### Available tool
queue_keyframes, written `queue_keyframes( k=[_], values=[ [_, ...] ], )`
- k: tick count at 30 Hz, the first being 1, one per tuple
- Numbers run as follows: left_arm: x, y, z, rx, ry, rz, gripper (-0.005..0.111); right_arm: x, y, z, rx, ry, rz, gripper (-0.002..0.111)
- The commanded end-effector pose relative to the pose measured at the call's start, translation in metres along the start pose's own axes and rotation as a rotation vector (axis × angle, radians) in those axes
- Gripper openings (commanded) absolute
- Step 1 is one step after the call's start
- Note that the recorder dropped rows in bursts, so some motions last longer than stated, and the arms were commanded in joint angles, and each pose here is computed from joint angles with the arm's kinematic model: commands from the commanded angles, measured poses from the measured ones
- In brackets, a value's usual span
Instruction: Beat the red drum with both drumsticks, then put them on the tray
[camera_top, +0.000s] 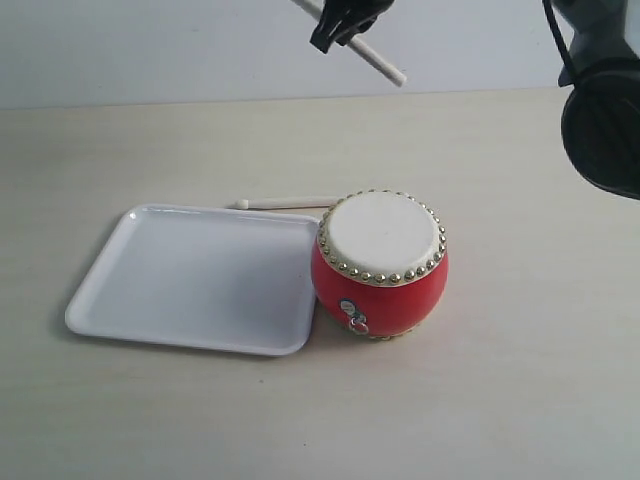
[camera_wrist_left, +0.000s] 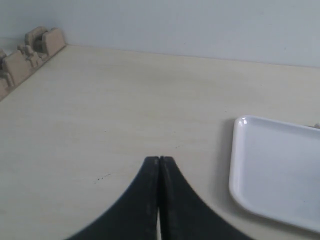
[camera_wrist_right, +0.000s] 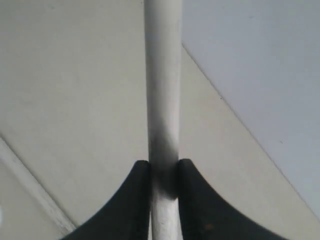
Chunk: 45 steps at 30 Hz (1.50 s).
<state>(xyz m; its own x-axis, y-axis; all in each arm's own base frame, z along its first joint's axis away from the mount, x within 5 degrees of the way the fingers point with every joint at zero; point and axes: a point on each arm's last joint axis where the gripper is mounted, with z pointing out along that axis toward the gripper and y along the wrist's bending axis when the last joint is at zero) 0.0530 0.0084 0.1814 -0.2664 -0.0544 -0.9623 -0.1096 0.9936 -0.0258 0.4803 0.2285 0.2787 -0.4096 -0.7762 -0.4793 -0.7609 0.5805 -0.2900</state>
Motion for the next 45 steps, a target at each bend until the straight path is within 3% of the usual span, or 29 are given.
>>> queue_keyframes(
  k=[1,10,18,26,36,39,45],
  values=[
    [0.0,0.0,0.0,0.001,-0.01,-0.005,0.0,-0.008,0.004,-0.022,-0.066,-0.072,0.091,0.0],
    [0.0,0.0,0.0,0.001,-0.01,-0.005,0.0,0.008,0.019,-0.043,-0.156,0.001,0.111,0.0],
    [0.0,0.0,0.0,0.001,-0.01,-0.005,0.0,0.021,0.05,-0.057,-0.395,-0.031,0.11,0.0],
    [0.0,0.0,0.0,0.001,-0.01,-0.005,0.0,0.041,0.072,-0.074,-0.512,-0.019,0.116,0.0],
    [0.0,0.0,0.0,0.001,-0.01,-0.005,0.0,0.049,0.104,-0.11,-0.753,-0.24,0.066,0.0],
    [-0.007,0.0,-0.001,-0.006,-0.084,0.082,0.0,0.055,0.115,-0.108,-0.826,-0.315,0.026,0.0],
    [-0.032,-0.009,-0.007,0.093,-0.368,0.017,0.0,0.072,0.136,-0.09,-0.931,-0.487,-0.062,0.0]
  ],
)
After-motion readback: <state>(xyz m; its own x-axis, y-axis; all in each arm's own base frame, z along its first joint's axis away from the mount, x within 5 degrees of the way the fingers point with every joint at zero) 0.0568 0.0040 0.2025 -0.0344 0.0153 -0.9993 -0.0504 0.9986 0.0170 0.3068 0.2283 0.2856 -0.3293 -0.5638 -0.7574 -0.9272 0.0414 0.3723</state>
